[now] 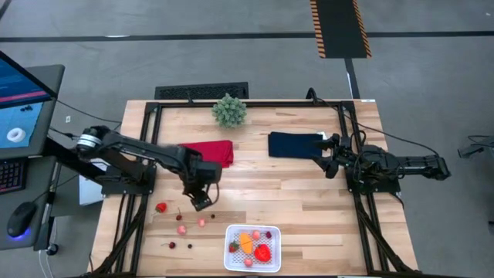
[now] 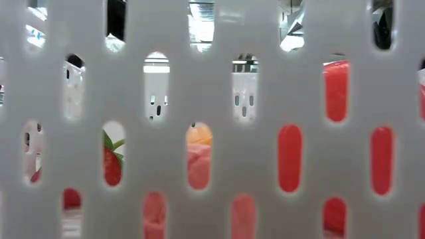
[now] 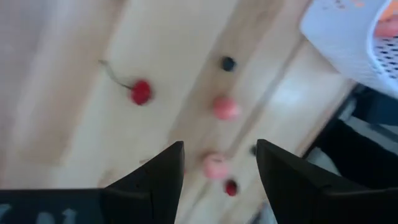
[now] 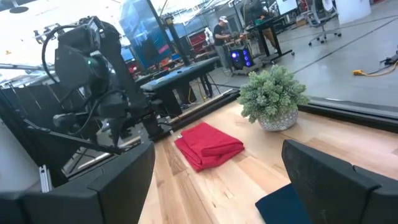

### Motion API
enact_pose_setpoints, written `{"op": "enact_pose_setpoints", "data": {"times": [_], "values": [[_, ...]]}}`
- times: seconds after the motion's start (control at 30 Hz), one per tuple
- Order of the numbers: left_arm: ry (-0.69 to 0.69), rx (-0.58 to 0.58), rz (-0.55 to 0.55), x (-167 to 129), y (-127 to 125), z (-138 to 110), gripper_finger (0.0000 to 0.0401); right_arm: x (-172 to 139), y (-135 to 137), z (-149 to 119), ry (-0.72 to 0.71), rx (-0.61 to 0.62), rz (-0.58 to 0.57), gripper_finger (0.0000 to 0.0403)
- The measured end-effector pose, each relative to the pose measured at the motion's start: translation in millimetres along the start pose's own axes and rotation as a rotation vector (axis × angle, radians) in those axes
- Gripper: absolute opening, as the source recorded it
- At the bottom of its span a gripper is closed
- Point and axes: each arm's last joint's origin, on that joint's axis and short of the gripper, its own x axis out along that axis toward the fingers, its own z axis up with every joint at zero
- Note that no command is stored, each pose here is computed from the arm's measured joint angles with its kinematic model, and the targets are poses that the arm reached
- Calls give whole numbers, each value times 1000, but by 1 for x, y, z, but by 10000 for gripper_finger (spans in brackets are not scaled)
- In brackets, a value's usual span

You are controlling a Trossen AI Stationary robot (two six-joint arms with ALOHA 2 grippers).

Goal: Pick and placing Produce into tupperware
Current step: Put the top blueberry into the white bin

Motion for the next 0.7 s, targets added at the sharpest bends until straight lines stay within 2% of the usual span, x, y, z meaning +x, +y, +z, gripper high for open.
{"op": "enact_pose_setpoints", "data": {"times": [0.13,0.33,0.4,0.53,0.6,0.7], "values": [[-15,23,-70,14,-10,12,190,0,0,0,0,0,0,374],[-3,-78,-72,22,-15,14,190,0,0,0,0,0,0,374],[-47,-97,-33,24,-17,13,190,0,0,0,0,0,0,374],[-117,-328,58,26,-17,8,183,0,0,0,0,0,0,374],[-114,-402,86,27,-18,3,178,0,0,0,0,0,0,374],[-148,-371,111,31,-24,-4,174,0,0,0,0,0,0,374]]}}
